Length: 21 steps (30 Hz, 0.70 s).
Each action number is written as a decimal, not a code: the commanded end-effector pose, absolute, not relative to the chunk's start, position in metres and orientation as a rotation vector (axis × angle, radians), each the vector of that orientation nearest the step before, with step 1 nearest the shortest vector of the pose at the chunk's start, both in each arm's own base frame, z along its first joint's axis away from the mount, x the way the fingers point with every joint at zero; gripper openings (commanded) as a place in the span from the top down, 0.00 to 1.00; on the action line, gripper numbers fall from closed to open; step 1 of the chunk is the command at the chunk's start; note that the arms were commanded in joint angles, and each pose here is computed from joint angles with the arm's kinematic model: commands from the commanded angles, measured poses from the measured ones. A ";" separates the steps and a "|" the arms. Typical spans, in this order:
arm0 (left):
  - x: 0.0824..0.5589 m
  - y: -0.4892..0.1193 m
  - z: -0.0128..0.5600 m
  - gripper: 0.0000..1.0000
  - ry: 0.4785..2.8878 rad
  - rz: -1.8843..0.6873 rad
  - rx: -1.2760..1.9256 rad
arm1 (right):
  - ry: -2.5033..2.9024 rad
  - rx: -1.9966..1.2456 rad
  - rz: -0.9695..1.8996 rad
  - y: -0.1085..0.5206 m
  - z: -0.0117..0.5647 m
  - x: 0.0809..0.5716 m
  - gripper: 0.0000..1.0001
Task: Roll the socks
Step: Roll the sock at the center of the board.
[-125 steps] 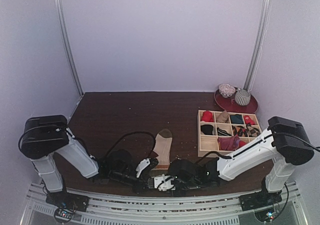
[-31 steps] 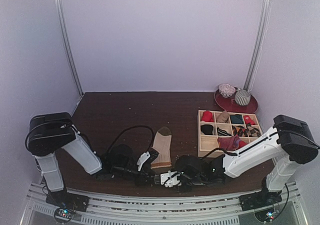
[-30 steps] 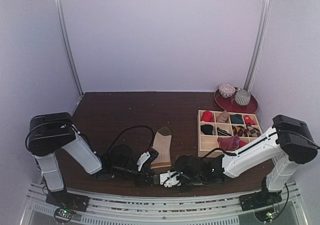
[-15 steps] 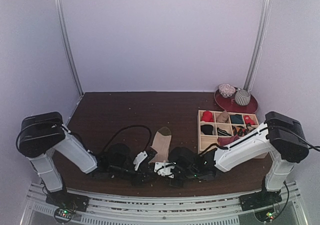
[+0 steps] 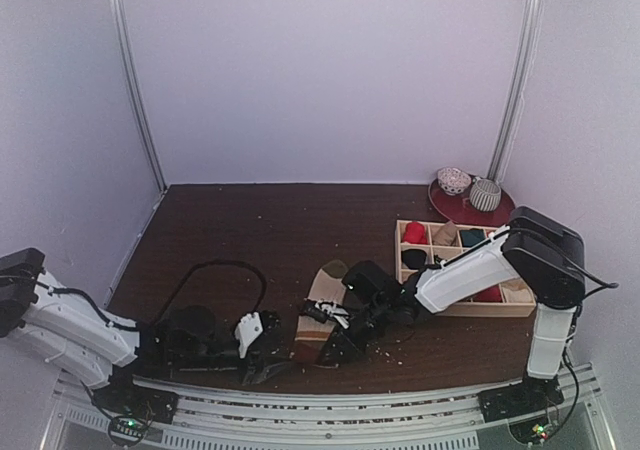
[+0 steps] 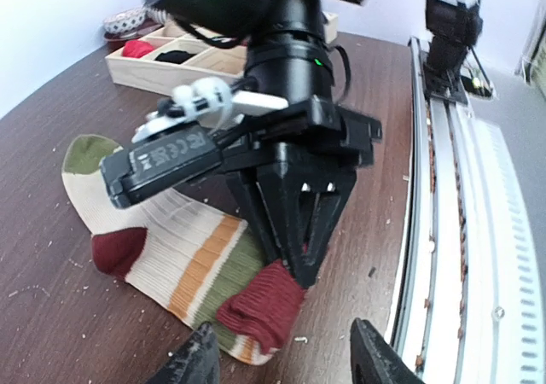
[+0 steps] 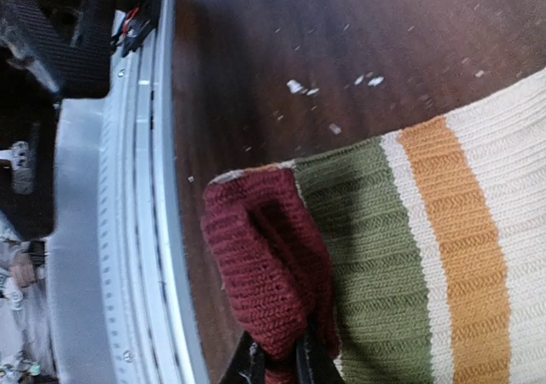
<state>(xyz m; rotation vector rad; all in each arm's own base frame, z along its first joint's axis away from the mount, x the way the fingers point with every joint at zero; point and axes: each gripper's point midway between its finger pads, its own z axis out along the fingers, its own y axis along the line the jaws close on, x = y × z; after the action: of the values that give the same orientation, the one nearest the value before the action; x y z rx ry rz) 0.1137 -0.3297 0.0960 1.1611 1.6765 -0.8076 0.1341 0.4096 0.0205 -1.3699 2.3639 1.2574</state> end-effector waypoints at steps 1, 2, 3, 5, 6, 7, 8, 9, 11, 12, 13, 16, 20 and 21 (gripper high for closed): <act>0.117 -0.350 0.097 0.49 1.489 -0.713 1.262 | 2.911 -1.343 1.365 0.349 -0.025 0.068 0.90; 0.114 -0.357 0.088 0.49 1.490 -0.708 1.306 | 2.923 -1.341 1.366 0.349 -0.025 0.069 0.90; 0.111 -0.362 0.082 0.50 1.490 -0.709 1.339 | 2.937 -1.340 1.355 0.347 -0.027 0.070 0.90; 0.104 -0.368 0.078 0.50 1.469 -0.738 1.365 | 2.958 -1.329 1.356 0.344 -0.030 0.074 0.90; 0.102 -0.369 0.077 0.50 1.461 -0.749 1.364 | 2.964 -1.327 1.353 0.343 -0.031 0.077 0.90; 0.100 -0.369 0.076 0.50 1.456 -0.757 1.367 | 2.970 -1.331 1.355 0.341 -0.033 0.078 0.90; 0.100 -0.370 0.076 0.49 1.455 -0.760 1.368 | 2.981 -1.326 1.357 0.340 -0.035 0.079 0.90; 0.099 -0.371 0.075 0.50 1.450 -0.762 1.377 | 2.987 -1.324 1.359 0.339 -0.036 0.081 0.90; 0.095 -0.372 0.076 0.49 1.436 -0.772 1.394 | 2.998 -1.322 1.369 0.339 -0.038 0.082 0.90; 0.092 -0.373 0.076 0.49 1.430 -0.780 1.402 | 2.994 -1.326 1.371 0.341 -0.038 0.085 0.90; 0.089 -0.374 0.077 0.49 1.425 -0.787 1.406 | 2.997 -1.327 1.366 0.342 -0.039 0.086 0.90; 0.082 -0.376 0.078 0.49 1.411 -0.789 1.420 | 2.999 -1.336 1.362 0.343 -0.039 0.089 0.90; 0.077 -0.382 0.072 0.49 1.402 -0.784 1.451 | 3.006 -1.329 1.347 0.342 -0.040 0.092 0.90; 0.076 -0.384 0.068 0.49 1.405 -0.784 1.462 | 3.008 -1.328 1.344 0.342 -0.040 0.092 0.90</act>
<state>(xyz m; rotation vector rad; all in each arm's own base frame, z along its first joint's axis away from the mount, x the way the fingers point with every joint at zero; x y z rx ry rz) 0.0797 -0.3685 0.0598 1.4533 1.4767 -0.7620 0.1038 0.3902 0.0198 -1.4051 2.6285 1.6915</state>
